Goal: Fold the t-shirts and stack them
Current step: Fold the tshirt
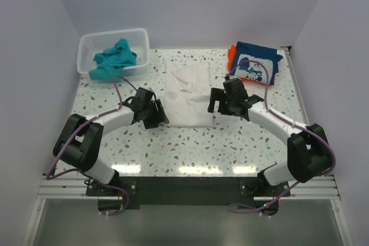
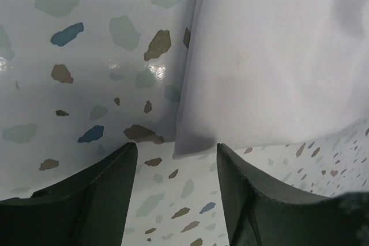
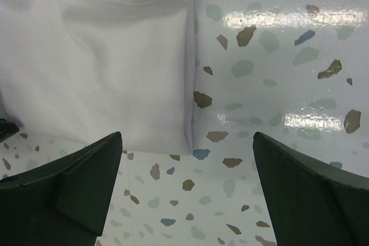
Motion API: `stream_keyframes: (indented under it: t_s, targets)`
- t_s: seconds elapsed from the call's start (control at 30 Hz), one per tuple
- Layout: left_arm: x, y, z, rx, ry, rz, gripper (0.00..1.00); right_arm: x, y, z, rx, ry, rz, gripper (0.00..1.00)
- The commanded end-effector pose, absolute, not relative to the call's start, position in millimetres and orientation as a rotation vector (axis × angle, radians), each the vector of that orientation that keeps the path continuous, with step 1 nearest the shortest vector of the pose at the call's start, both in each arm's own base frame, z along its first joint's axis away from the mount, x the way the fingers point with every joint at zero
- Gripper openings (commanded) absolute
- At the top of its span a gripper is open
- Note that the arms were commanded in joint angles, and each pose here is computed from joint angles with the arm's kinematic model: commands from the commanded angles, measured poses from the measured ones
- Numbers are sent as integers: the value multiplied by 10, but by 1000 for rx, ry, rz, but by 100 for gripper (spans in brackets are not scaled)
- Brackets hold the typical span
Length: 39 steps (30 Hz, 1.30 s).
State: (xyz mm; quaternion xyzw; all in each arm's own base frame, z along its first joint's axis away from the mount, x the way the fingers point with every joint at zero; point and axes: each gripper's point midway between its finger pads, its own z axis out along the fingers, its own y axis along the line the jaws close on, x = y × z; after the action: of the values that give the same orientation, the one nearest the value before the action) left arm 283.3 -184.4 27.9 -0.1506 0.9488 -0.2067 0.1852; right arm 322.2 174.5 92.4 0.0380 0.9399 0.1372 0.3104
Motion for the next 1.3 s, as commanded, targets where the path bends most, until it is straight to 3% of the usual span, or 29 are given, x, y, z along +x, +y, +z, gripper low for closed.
stream_keyframes:
  t_s: [0.0,0.03,0.3,0.47,0.6,0.97,1.27]
  targets:
    - [2955,-2052,382,-337,2621,-700,61,3288,1604,1103,248,2379,321,99]
    - [2935,-2075,363,-330,2627,-707,54,3279,1598,1094,265,2377,323,99]
    - [2892,-2023,187,-364,2658,-636,33,3161,1829,977,326,2407,517,98]
    - [2884,-2013,104,-372,2683,-616,1,3058,1876,813,419,2439,578,98]
    - [2816,-1987,77,-376,2685,-612,0,3008,1915,684,502,2463,615,95]
    - [2732,-1942,60,-395,2686,-585,0,2965,2061,323,585,2552,664,72]
    - [2708,-1915,89,-409,2678,-576,0,2750,1944,132,616,2613,592,43]
